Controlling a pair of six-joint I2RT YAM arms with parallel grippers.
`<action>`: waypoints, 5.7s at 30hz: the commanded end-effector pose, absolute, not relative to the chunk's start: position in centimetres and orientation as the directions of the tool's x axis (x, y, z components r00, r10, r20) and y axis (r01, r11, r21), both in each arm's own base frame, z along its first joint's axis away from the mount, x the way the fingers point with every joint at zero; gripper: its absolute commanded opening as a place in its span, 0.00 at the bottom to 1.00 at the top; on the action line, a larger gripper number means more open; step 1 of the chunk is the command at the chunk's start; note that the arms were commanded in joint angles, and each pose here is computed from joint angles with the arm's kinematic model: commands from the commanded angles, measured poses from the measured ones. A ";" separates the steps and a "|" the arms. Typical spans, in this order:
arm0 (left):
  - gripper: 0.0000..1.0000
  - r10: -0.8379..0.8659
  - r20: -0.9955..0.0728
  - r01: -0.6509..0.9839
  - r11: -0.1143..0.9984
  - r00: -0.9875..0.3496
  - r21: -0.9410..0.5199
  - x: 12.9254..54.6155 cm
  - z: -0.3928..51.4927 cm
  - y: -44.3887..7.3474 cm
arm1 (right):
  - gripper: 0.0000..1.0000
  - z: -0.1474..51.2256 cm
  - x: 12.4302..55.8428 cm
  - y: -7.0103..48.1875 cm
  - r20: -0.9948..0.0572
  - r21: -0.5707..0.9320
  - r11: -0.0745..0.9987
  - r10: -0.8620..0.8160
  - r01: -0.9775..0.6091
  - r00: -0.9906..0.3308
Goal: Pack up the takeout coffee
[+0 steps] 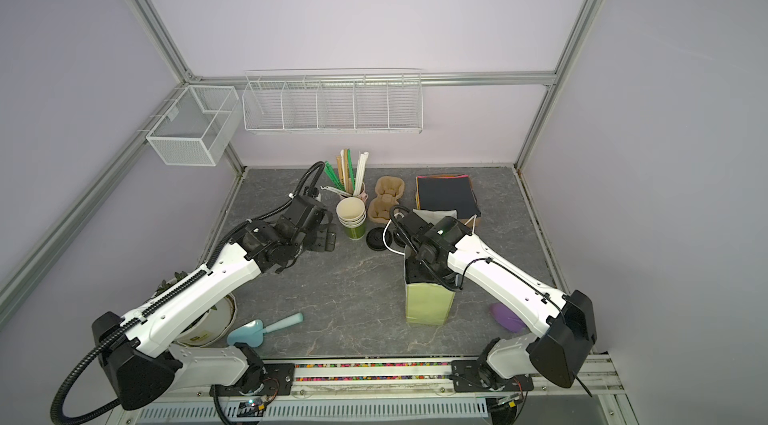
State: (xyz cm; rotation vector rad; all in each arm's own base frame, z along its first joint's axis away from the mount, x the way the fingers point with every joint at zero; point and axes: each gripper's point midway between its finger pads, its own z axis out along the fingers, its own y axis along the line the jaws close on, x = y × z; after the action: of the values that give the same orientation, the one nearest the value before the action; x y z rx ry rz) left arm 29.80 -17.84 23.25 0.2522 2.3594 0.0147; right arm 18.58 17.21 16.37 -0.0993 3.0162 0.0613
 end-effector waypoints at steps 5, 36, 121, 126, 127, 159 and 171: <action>0.94 0.202 -0.687 0.171 0.979 -0.699 0.113 29.9 23.9 -17.4 | 0.70 13.9 17.7 16.2 -0.066 -0.030 0.999 -0.019 -0.017 -0.998; 0.94 0.209 -0.678 0.175 0.977 -0.705 0.119 30.0 23.5 -17.5 | 0.70 9.4 16.8 15.2 0.050 -0.108 0.993 -0.031 -0.037 -0.998; 0.94 0.231 -0.648 0.186 0.973 -0.726 0.138 30.3 22.4 -17.9 | 0.88 15.2 18.6 17.3 -0.029 -0.013 0.997 -0.078 -0.078 -0.997; 0.93 0.216 -0.667 0.198 0.975 -0.713 0.105 30.1 23.1 -18.2 | 0.88 15.4 19.0 17.8 -0.031 0.004 0.996 -0.085 -0.085 -0.996; 0.94 0.213 -0.670 0.203 0.975 -0.711 0.095 30.1 23.2 -18.3 | 0.88 15.4 19.1 17.9 -0.034 0.006 0.996 -0.086 -0.087 -0.996; 0.94 0.188 -0.752 0.345 0.937 -0.632 -0.056 28.1 26.2 -22.5 | 0.88 18.1 23.5 17.2 -0.102 0.043 0.995 -0.084 -0.089 -0.991; 0.94 0.208 -0.747 0.341 0.940 -0.632 -0.026 28.2 25.8 -22.5 | 0.89 20.2 25.7 17.1 -0.171 0.048 0.995 -0.076 -0.085 -0.982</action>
State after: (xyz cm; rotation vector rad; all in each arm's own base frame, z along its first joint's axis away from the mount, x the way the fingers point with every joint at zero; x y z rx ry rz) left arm 28.07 -22.61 25.68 0.3753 2.2855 -0.2350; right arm 25.27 17.62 20.14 -0.1111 2.9622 0.1263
